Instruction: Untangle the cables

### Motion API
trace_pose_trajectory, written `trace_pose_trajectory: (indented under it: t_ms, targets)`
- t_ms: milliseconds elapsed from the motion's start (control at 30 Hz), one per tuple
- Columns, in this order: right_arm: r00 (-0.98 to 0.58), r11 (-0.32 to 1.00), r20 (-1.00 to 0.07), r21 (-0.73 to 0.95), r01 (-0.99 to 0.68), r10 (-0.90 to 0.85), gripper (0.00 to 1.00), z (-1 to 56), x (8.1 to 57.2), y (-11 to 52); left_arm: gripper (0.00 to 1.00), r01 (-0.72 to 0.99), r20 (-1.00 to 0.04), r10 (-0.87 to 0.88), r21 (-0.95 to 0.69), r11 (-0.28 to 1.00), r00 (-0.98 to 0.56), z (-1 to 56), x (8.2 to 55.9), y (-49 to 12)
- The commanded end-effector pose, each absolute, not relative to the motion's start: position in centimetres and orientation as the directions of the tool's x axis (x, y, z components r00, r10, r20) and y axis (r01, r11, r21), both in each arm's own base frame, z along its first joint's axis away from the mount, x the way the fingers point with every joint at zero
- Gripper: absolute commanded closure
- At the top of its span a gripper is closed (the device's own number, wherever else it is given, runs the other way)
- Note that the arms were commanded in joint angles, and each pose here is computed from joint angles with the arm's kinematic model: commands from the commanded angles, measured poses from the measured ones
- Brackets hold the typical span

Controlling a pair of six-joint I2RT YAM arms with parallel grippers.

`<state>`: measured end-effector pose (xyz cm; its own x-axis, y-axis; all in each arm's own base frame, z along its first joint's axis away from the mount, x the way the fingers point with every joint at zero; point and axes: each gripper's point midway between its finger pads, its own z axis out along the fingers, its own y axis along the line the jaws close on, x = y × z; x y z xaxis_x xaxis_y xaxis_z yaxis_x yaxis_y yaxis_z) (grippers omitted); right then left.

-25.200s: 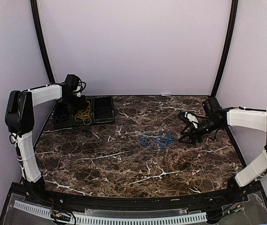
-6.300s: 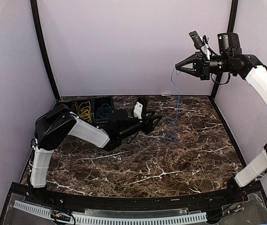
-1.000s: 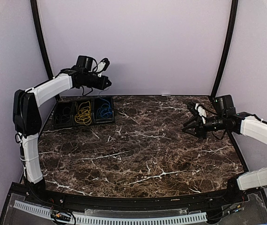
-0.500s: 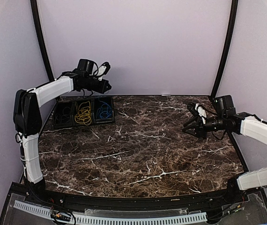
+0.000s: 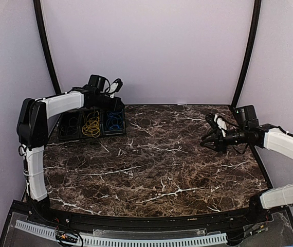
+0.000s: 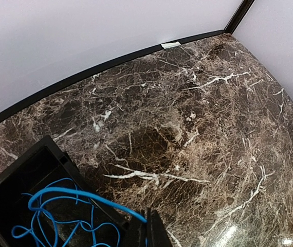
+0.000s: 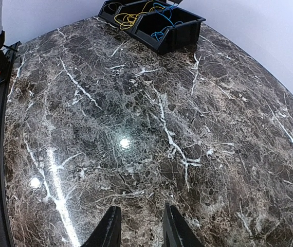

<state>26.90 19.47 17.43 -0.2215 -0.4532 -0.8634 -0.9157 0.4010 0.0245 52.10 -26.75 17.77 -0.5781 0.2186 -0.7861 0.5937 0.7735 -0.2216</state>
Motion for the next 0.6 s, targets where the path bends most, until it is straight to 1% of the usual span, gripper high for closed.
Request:
trace_pose_trajectory:
  t_ms: [0, 167, 433, 567]
  targets:
    - [-0.183, 0.409, -0.875, -0.018, -0.912, -0.447, 0.7, 18.1, 27.2, 19.2, 1.0, 0.592, -0.779, 0.172, -0.293, 0.751, -0.603, 17.1, 52.0, -27.5]
    - [-0.183, 0.408, -0.875, -0.019, -0.913, -0.449, 0.7, 18.1, 27.2, 19.2, 1.0, 0.536, -0.759, 0.172, -0.261, 0.802, -0.628, 15.2, 53.0, -26.2]
    - [-0.186, 0.406, -0.871, -0.016, -0.914, -0.454, 0.7, 17.8, 27.2, 19.2, 1.0, 0.345, -0.708, 0.124, -0.177, 0.922, -0.695, 11.8, 55.2, -20.9]
    - [-0.199, 0.402, -0.866, -0.003, -0.916, -0.459, 0.7, 17.6, 27.3, 19.2, 1.0, 0.304, -0.681, 0.111, -0.17, 0.937, -0.724, 10.2, 56.0, -20.6]
